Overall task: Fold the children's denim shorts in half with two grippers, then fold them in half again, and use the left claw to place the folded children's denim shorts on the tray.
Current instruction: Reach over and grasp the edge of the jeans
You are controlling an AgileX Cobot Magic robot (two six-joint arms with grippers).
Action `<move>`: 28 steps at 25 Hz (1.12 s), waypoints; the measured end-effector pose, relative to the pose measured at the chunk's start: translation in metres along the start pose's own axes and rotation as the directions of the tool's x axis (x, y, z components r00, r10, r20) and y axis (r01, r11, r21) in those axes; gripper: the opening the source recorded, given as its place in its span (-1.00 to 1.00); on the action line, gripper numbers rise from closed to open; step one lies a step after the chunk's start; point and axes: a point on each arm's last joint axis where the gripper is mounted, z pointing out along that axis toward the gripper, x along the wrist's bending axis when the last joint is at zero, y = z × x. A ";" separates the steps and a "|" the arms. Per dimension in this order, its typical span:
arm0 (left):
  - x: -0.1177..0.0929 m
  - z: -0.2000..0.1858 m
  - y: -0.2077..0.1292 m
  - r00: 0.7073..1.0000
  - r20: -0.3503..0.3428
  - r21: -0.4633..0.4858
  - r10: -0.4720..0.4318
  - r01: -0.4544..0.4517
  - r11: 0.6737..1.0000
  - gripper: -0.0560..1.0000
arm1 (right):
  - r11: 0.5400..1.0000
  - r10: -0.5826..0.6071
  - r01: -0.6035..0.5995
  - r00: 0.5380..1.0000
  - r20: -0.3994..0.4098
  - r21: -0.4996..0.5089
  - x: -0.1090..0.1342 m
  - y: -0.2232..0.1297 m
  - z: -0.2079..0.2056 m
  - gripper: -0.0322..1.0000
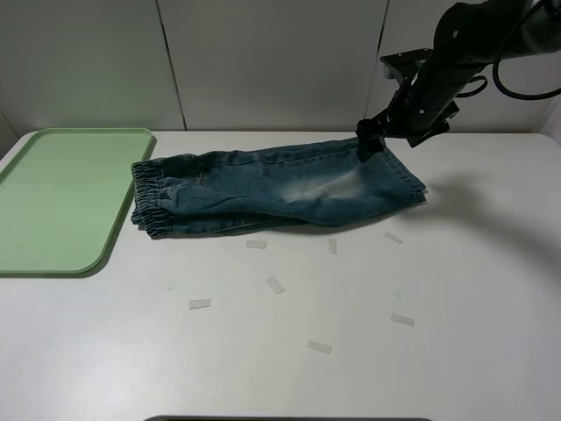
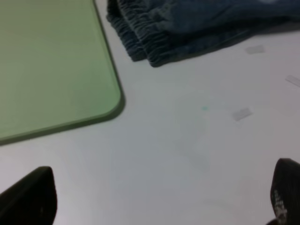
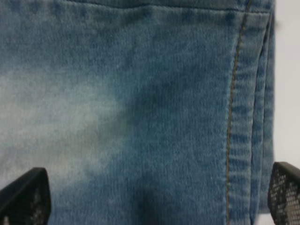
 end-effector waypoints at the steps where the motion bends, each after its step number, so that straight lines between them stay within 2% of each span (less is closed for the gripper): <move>1: 0.000 0.000 0.000 1.000 -0.017 0.000 -0.013 0.013 1.000 0.80 | 1.000 0.000 0.000 1.000 0.001 -0.004 0.000 0.000 0.002 0.41; 4: -0.001 0.000 0.000 0.997 -0.067 -0.002 -0.049 0.049 0.999 0.80 | 1.000 -0.006 0.006 1.000 0.007 -0.002 -0.001 -0.001 0.011 0.41; 8: -0.001 0.000 0.000 0.993 -0.098 -0.004 -0.071 0.071 0.997 0.80 | 1.000 -0.027 0.027 0.999 0.037 0.013 -0.004 -0.002 0.030 0.41; 15: -0.001 0.000 0.000 0.992 -0.104 -0.005 -0.074 0.074 0.997 0.80 | 1.000 0.009 -0.007 0.995 0.095 -0.025 -0.029 0.019 0.053 0.41; 20: -0.001 -0.001 -0.001 0.992 -0.105 -0.016 -0.073 0.072 0.997 0.80 | 0.999 0.040 -0.042 0.993 0.112 0.023 -0.051 0.018 0.075 0.41; 28: -0.001 -0.001 -0.001 0.992 -0.105 -0.016 -0.073 0.072 0.997 0.80 | 0.998 0.030 -0.036 0.993 0.114 0.050 -0.060 0.011 0.093 0.41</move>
